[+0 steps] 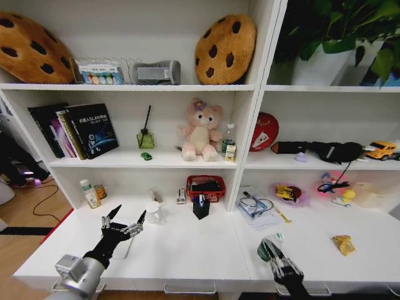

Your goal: Organize the objects on the table.

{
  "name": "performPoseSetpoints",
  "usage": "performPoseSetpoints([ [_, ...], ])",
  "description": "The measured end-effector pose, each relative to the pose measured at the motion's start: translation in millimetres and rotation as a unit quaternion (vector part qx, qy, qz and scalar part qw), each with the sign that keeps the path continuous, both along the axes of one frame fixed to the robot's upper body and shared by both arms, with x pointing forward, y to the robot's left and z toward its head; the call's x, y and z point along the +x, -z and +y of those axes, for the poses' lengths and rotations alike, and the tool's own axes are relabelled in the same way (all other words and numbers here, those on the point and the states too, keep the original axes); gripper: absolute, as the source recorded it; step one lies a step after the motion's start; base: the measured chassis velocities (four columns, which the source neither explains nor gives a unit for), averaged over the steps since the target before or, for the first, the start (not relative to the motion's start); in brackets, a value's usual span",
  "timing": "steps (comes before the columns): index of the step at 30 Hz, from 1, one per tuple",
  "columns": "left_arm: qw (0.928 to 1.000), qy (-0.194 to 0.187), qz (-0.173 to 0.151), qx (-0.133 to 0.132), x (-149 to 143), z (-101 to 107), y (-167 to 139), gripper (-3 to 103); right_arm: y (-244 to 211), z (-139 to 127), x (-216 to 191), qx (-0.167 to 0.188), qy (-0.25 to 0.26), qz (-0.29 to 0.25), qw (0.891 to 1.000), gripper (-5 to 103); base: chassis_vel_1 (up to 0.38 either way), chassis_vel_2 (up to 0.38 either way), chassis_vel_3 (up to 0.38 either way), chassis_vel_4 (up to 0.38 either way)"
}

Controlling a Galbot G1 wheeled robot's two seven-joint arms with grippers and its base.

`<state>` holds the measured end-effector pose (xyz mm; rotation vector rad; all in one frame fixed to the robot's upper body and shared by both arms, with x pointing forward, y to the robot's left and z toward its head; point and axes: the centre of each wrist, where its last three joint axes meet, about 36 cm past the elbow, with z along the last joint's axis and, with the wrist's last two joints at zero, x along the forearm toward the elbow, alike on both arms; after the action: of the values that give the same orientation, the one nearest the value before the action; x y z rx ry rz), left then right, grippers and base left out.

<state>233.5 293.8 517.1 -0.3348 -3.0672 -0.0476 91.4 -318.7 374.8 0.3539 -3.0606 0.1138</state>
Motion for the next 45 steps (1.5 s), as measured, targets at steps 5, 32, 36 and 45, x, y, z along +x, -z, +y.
performPoseSetpoints([
  [5,1.0000,0.000,0.000,0.000,0.0,0.0,0.0,100,33.4,-8.5,-54.5,-0.044,-0.058,0.000,0.997,21,0.000,0.000,0.000,0.000],
  [32,1.0000,0.000,0.000,0.000,0.0,0.0,0.0,100,256.3,-66.9,-166.7,-0.017,0.088,0.354,0.931,21,0.000,0.000,0.000,0.000],
  [36,1.0000,0.000,0.000,0.000,0.0,0.0,0.0,100,261.6,-59.0,-134.2,0.008,0.152,0.424,0.893,21,0.000,0.000,0.000,0.000],
  [45,1.0000,0.000,0.000,0.000,0.0,0.0,0.0,100,264.4,-62.9,-50.8,0.066,0.187,0.446,0.873,21,0.000,0.000,0.000,0.000],
])
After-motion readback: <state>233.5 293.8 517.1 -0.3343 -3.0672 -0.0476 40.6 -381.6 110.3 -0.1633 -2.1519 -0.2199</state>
